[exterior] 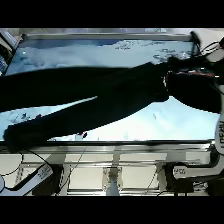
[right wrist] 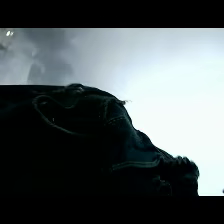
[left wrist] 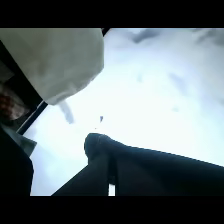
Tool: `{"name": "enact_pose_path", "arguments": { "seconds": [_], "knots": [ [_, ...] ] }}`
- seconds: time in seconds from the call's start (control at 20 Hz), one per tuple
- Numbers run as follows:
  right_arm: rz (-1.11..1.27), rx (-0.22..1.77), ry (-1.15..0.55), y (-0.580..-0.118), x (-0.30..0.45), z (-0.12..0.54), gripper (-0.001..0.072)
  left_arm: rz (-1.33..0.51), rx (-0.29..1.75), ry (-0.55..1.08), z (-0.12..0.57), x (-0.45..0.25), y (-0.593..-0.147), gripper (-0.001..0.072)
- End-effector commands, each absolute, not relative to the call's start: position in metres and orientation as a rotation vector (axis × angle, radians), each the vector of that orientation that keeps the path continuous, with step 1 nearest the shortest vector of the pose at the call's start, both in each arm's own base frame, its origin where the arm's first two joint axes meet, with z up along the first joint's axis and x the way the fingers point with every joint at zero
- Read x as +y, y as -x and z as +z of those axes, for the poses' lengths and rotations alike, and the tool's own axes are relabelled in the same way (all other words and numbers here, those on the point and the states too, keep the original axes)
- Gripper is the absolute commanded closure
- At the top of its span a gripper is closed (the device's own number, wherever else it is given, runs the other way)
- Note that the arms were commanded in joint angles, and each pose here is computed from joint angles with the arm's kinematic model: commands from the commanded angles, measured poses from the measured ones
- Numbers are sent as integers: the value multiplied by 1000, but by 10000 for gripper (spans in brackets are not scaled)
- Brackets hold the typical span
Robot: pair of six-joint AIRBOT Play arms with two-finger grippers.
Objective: Fold the clothes and pants, and hang the long-sleeved shirts on hangers.
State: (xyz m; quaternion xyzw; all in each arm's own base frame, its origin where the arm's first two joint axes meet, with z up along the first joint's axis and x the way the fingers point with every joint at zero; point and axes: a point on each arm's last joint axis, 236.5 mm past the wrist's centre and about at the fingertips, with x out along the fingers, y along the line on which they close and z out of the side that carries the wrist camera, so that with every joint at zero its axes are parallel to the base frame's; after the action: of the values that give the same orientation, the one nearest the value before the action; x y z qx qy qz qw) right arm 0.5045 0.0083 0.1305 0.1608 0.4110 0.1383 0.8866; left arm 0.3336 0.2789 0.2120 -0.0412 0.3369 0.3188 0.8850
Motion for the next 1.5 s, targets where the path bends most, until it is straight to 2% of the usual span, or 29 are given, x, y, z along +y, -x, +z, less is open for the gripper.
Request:
{"name": "enact_pose_path", "arguments": {
  "seconds": [0.0,0.35,0.55,0.8,1.0,1.15,1.3,1.45],
  "knots": [
    [199,816,-288,-475,-33,173,683,667,646,135,224,280,-329,683],
    [145,725,-185,-429,-50,234,682,628,541,164,253,262,-332,683],
    [188,835,-183,-392,-34,229,682,616,550,178,250,259,-333,683],
    [86,803,-153,-354,-40,259,683,623,585,176,239,263,-334,684],
    [78,941,-148,-340,-45,231,683,549,759,192,181,254,-356,684],
    [86,1048,-214,-361,-51,194,683,494,936,216,119,248,-370,683],
    [140,1239,-304,-379,-51,129,683,459,1045,240,72,245,-383,684],
    [204,1349,-446,-409,-42,67,683,433,1084,208,58,245,-409,683]
  ]
}}
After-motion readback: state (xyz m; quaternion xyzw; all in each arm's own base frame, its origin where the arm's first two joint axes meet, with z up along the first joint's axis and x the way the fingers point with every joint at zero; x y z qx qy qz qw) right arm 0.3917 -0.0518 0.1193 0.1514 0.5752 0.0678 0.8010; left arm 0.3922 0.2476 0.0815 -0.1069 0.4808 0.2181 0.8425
